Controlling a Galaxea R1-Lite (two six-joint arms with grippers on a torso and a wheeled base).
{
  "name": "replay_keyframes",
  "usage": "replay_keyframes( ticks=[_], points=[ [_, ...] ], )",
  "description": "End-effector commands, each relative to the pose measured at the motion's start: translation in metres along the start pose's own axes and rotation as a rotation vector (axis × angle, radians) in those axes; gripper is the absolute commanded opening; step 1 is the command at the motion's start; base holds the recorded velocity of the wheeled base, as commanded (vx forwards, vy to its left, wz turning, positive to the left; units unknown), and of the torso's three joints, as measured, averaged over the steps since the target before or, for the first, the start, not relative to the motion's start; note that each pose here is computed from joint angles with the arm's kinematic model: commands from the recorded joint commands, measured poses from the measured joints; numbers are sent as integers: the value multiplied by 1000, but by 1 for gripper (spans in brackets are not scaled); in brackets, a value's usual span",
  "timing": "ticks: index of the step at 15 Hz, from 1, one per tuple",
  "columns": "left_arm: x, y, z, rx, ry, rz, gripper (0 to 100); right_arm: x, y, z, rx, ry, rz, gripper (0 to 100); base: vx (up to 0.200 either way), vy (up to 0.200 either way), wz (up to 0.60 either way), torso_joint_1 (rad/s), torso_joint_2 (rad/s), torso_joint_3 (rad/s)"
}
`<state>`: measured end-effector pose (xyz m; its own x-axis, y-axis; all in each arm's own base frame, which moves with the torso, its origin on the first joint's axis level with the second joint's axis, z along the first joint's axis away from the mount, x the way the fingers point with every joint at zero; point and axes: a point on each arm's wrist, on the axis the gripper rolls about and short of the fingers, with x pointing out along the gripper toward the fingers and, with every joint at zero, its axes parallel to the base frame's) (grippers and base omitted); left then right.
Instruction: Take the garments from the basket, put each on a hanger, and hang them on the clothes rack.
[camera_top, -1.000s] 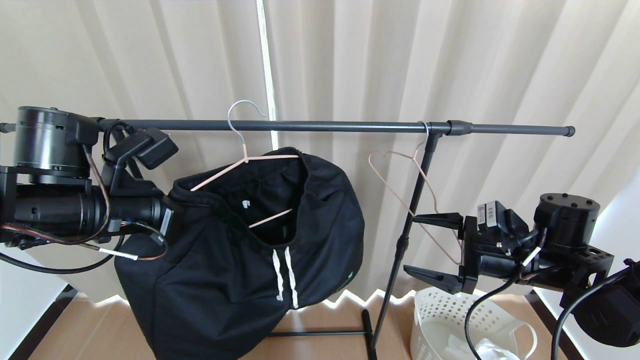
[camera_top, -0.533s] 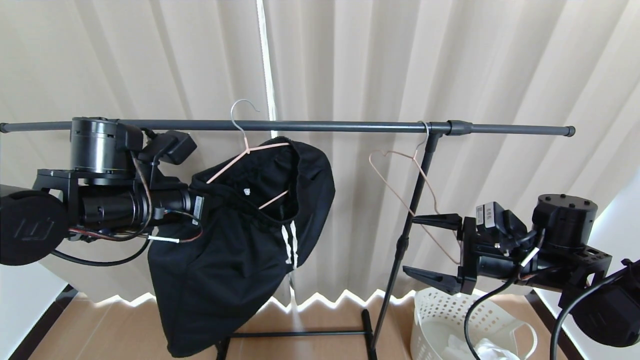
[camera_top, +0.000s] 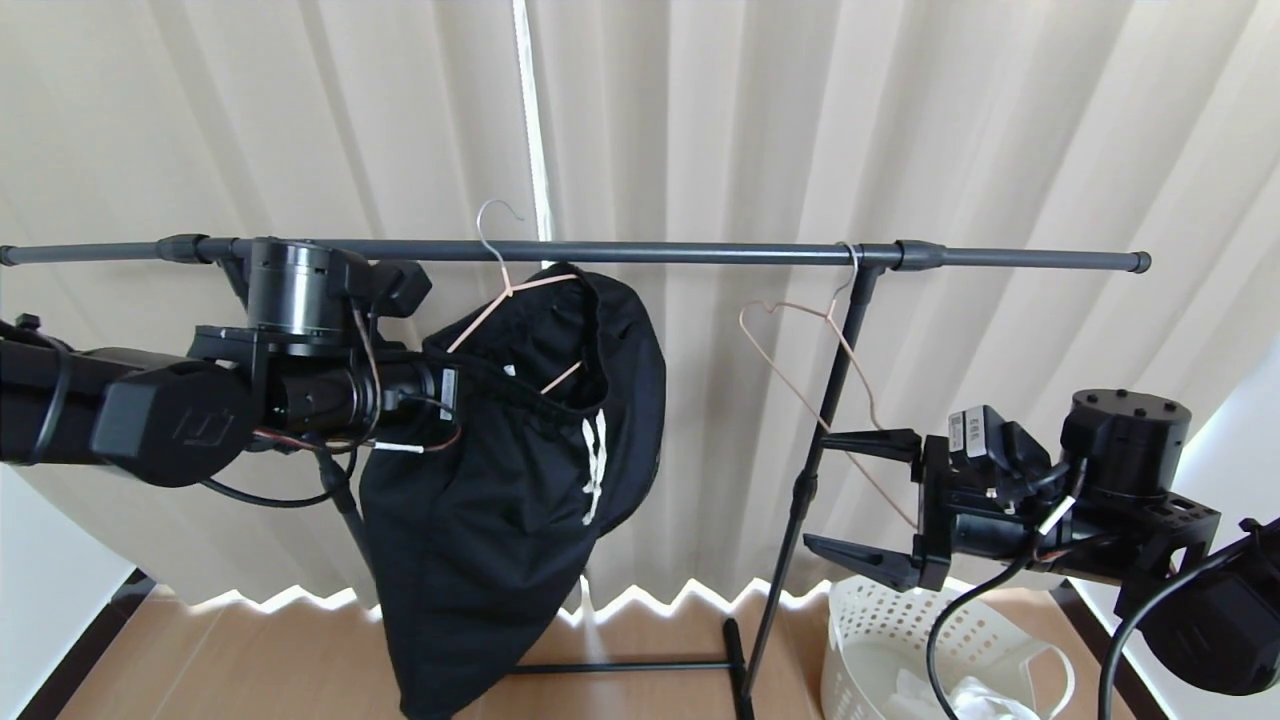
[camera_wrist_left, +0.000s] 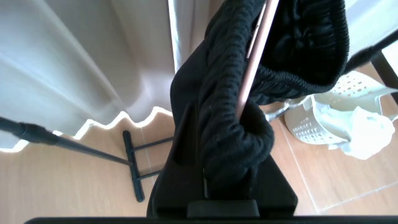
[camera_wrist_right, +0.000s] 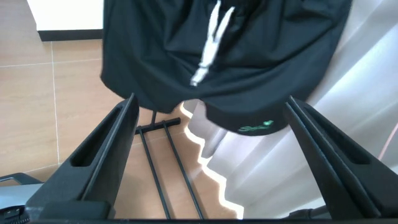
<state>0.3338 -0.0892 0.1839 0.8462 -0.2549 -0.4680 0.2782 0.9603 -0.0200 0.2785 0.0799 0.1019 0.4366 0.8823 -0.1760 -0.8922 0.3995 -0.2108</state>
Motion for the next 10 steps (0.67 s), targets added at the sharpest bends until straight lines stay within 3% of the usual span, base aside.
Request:
replay_keyframes(
  ticks=[1,10],
  points=[
    [21,-3,0,0,14,2,0,0,0,0,0,0,2,100,0,0,0,0,0,0],
    [45,-1,-9,-9,42,5,0,2,0,-3,4,4,5,100,0,0,0,0,0,0]
  ],
)
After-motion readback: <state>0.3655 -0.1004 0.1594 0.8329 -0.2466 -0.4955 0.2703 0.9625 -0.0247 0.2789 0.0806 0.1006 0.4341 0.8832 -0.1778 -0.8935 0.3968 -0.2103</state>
